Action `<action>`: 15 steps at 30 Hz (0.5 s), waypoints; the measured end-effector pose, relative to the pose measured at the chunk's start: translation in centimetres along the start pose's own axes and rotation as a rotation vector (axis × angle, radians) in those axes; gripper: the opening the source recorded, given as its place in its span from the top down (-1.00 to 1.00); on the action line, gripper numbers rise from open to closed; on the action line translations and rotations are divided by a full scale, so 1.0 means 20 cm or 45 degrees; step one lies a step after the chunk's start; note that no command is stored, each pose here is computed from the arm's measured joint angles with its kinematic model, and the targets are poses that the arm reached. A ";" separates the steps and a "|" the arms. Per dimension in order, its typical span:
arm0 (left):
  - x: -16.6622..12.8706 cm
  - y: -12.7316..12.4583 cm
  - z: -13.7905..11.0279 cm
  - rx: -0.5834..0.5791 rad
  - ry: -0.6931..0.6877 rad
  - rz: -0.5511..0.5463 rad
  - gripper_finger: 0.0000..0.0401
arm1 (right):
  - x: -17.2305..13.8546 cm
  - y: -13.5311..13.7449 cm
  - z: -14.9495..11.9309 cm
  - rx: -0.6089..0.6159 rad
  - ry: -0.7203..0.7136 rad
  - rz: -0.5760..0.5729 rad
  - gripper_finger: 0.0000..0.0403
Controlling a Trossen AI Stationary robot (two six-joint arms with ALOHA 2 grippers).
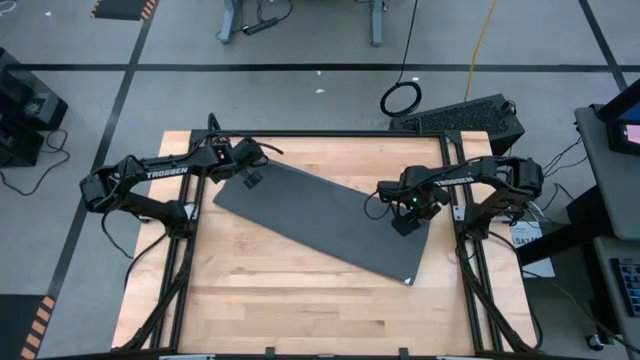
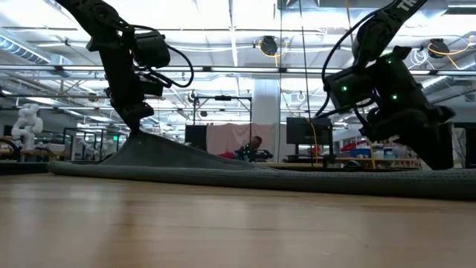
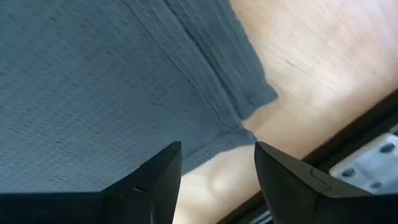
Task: Roll towel into tight, uniform cylinder
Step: Roll the towel
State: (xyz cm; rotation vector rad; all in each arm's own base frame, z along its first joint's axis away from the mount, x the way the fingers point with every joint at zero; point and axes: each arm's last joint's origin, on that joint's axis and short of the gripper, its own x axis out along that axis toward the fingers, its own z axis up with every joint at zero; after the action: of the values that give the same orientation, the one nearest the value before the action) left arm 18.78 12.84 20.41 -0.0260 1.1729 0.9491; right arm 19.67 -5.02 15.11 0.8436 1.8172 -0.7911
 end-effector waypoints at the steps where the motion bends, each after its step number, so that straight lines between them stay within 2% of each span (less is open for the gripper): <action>1: 0.00 0.00 0.00 0.000 0.000 0.000 1.00 | 0.00 0.00 0.00 -0.005 0.005 0.010 0.06; 9: 0.00 0.00 0.00 0.003 0.000 -0.001 1.00 | 0.05 -0.01 0.00 0.042 0.009 0.022 0.09; 15: 0.00 0.00 0.00 0.011 0.004 -0.024 1.00 | -0.01 -0.03 -0.04 0.130 -0.019 0.037 0.01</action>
State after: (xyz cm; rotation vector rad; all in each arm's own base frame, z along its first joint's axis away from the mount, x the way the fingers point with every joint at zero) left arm 18.79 12.79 20.38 -0.0314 1.1777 0.9278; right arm 18.88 -4.76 15.67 0.9254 1.7595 -0.8757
